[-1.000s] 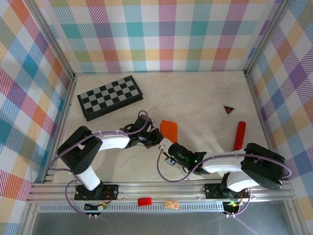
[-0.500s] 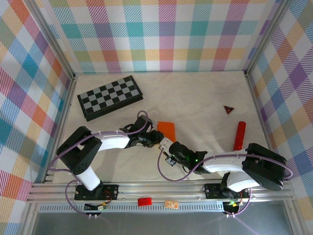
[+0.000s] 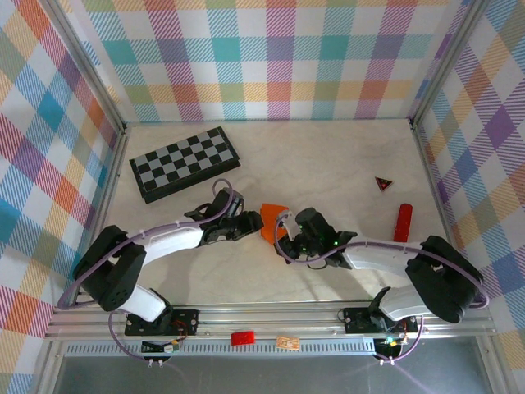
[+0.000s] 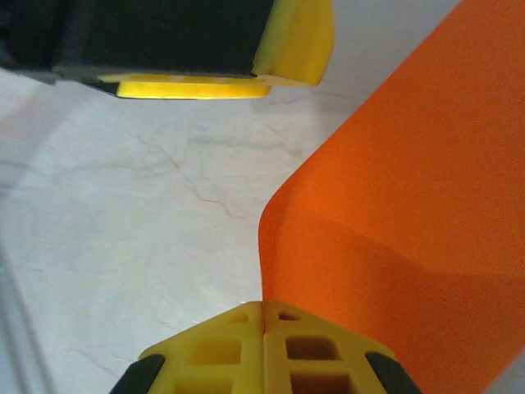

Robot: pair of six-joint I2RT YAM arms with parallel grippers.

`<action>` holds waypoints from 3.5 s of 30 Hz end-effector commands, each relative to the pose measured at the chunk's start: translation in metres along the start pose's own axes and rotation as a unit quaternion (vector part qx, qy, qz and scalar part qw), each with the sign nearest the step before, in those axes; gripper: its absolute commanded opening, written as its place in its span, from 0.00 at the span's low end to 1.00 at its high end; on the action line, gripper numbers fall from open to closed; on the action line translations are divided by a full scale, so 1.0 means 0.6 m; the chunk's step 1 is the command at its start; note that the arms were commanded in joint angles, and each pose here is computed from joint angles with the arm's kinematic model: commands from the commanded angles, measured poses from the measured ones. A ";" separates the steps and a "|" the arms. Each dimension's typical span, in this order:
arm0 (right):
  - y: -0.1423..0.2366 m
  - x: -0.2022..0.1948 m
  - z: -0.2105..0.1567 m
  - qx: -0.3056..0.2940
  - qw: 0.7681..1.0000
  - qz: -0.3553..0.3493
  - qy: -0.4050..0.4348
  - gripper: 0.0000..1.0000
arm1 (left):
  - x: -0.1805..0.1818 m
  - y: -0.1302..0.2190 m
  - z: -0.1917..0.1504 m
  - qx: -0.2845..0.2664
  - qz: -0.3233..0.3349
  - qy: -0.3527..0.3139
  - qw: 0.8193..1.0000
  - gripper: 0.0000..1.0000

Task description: Fold a paper plane with a square sheet of paper (pick it up from the middle)

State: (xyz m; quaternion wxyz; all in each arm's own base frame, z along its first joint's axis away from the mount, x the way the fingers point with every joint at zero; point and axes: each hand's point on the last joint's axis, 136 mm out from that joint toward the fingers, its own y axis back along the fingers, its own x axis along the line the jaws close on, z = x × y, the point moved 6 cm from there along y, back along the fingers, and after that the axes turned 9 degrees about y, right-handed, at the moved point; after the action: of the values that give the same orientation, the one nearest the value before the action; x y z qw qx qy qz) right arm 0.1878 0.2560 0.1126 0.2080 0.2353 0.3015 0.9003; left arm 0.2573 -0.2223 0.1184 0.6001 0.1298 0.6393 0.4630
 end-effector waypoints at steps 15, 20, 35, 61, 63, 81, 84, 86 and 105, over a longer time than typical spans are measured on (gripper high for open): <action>-0.007 0.022 -0.009 0.043 0.987 0.130 -0.080 0.07 | -0.043 0.006 0.018 0.007 -0.055 -0.019 0.998 0.20; -0.009 0.020 -0.019 0.044 0.987 0.126 -0.087 0.07 | -0.063 -0.018 0.017 0.050 -0.068 -0.035 0.996 0.18; -0.022 0.018 -0.016 0.052 0.984 0.134 -0.100 0.08 | -0.037 -0.115 0.010 0.131 -0.008 -0.035 0.991 0.11; -0.028 -0.042 -0.038 0.091 0.986 0.014 -0.139 0.08 | 0.025 -0.135 -0.013 0.137 0.057 -0.039 0.988 0.09; -0.029 -0.044 -0.041 0.094 0.985 0.010 -0.143 0.08 | 0.026 -0.135 -0.013 0.137 0.056 -0.039 0.988 0.09; -0.034 -0.049 -0.045 0.098 0.984 0.001 -0.147 0.07 | 0.024 -0.132 -0.012 0.134 0.056 -0.040 0.989 0.09; -0.035 -0.052 -0.050 0.102 0.983 -0.007 -0.150 0.07 | 0.024 -0.131 -0.013 0.134 0.056 -0.041 0.989 0.09; -0.035 -0.054 -0.050 0.102 0.983 -0.011 -0.150 0.07 | 0.025 -0.131 -0.012 0.133 0.056 -0.040 0.989 0.09; -0.032 -0.053 -0.052 0.102 0.983 -0.015 -0.150 0.07 | 0.024 -0.129 -0.013 0.134 0.056 -0.041 0.989 0.09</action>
State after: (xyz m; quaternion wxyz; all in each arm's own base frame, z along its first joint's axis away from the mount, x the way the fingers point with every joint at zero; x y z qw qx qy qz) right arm 0.1989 0.2396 0.0671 0.2377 0.3786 0.3613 0.8183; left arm 0.2913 -0.2721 0.0661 0.6072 0.2295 0.6629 0.3731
